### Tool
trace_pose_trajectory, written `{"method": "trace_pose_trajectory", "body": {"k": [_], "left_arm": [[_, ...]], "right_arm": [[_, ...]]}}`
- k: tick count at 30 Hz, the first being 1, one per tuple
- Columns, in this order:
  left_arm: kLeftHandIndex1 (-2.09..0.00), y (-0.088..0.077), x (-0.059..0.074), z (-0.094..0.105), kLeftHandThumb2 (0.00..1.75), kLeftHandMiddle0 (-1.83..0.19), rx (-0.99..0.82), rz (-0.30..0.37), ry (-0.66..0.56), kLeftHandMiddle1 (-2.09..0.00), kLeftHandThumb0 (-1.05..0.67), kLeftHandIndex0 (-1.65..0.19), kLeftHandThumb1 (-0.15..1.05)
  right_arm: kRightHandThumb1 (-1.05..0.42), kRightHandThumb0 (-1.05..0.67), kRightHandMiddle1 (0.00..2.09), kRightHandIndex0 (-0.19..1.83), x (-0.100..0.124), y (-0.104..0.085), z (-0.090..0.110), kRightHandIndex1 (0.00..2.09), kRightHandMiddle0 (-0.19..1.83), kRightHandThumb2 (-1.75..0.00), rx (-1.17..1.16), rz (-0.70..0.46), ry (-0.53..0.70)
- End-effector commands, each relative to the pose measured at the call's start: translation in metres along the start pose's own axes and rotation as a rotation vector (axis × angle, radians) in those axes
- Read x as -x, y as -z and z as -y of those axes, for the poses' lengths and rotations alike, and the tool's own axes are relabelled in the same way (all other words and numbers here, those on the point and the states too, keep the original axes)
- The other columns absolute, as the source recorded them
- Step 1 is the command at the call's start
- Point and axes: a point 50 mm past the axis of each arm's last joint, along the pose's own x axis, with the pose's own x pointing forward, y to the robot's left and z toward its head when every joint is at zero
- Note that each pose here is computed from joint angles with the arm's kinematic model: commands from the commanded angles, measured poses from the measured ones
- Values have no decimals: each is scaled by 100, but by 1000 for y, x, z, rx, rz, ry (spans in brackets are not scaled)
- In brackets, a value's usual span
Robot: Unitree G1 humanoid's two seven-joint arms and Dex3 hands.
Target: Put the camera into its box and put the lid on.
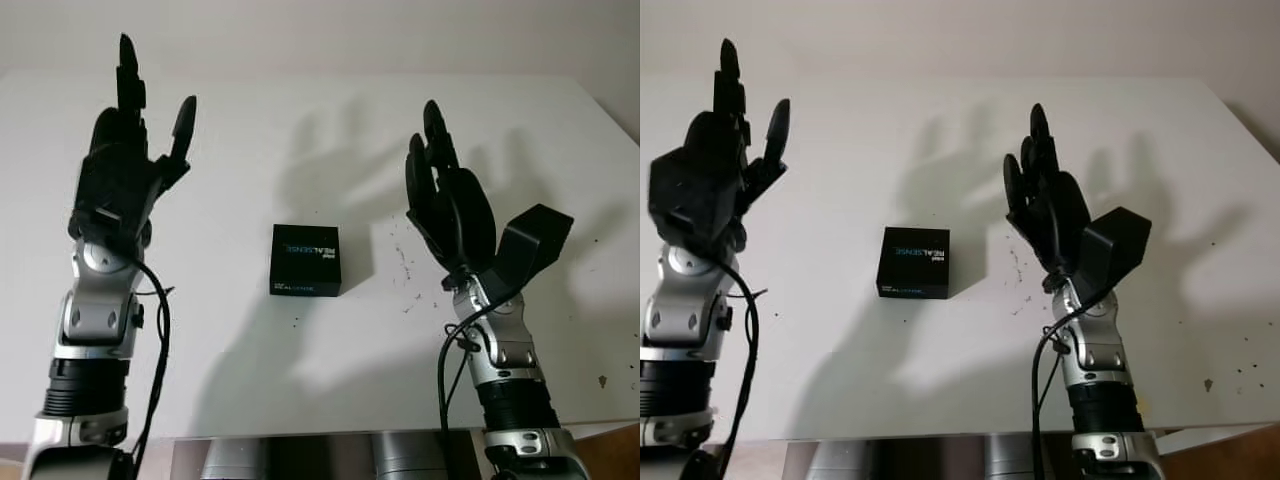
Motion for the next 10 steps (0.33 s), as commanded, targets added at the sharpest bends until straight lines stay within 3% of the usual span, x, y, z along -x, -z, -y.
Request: {"method": "trace_pose_trajectory", "body": {"k": [1, 5, 10], "left_arm": [[0, -8, 7, 1, 61, 19, 87, 65, 8, 0, -80, 19, 105], [0, -2, 18, 5, 67, 19, 141, 87, 42, 0, -80, 19, 105], [0, 23, 32, 7, 69, 19, 19, -12, 68, 0, -74, 19, 105]], "right_arm": [[-105, -71, 0, -19, -5, -2, 5, 0, -19, -62, 0, -12, 7], [-105, -71, 0, -19, -8, 2, 6, 0, -19, -63, -12, -30, 15], [-105, -71, 0, -19, -7, 4, 6, 0, -19, -64, -6, -37, 23]]}}
